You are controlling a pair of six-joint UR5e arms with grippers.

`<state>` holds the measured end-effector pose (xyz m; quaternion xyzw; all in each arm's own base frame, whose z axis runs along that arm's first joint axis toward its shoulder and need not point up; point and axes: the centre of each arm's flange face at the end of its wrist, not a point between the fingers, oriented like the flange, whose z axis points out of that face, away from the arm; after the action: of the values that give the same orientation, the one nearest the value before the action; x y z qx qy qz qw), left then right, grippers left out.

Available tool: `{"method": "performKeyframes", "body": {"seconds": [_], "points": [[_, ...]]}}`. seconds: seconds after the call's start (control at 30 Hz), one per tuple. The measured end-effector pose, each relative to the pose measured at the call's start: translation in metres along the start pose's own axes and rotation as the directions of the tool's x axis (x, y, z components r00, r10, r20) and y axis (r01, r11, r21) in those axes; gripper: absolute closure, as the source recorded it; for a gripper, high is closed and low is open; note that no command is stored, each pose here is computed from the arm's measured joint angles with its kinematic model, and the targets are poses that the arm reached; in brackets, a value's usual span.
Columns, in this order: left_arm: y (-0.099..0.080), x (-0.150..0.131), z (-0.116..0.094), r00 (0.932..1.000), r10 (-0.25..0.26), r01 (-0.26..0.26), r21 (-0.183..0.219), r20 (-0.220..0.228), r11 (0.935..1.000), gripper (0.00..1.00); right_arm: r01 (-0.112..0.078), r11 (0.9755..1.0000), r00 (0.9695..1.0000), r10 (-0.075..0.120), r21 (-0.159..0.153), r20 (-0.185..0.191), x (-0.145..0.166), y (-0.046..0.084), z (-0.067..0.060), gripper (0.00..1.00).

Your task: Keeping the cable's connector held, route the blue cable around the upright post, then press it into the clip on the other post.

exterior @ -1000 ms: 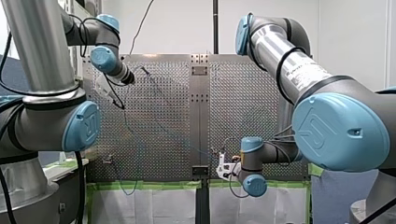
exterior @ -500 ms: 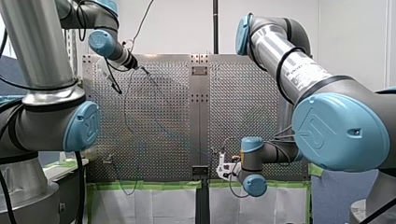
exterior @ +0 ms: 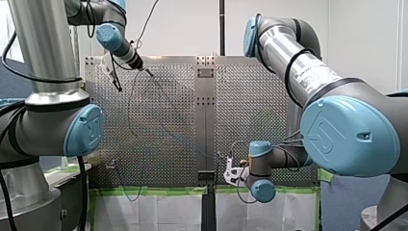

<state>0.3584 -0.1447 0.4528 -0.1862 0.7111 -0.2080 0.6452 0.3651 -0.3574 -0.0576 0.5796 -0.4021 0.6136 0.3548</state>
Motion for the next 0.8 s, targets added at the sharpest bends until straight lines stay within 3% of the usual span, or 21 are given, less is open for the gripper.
{"method": "performKeyframes", "body": {"seconds": [0.43,0.57,0.8], "points": [[-0.018,-0.033,0.010,0.9942,0.098,-0.098,0.012,0.044,0.9951,0.00,0.000,1.0000,1.0000,0.000,0.002,-0.003,0.001,0.000,0.001,1.00],[-0.024,-0.040,0.018,0.9900,0.131,-0.132,0.019,0.052,0.9910,0.00,0.000,1.0000,1.0000,0.000,0.003,-0.003,0.001,0.000,0.001,1.00],[-0.037,-0.061,0.015,0.9789,0.182,-0.185,0.022,0.093,0.9826,0.00,0.000,1.0000,1.0000,0.000,0.005,-0.002,0.000,0.000,0.001,1.00]]}}
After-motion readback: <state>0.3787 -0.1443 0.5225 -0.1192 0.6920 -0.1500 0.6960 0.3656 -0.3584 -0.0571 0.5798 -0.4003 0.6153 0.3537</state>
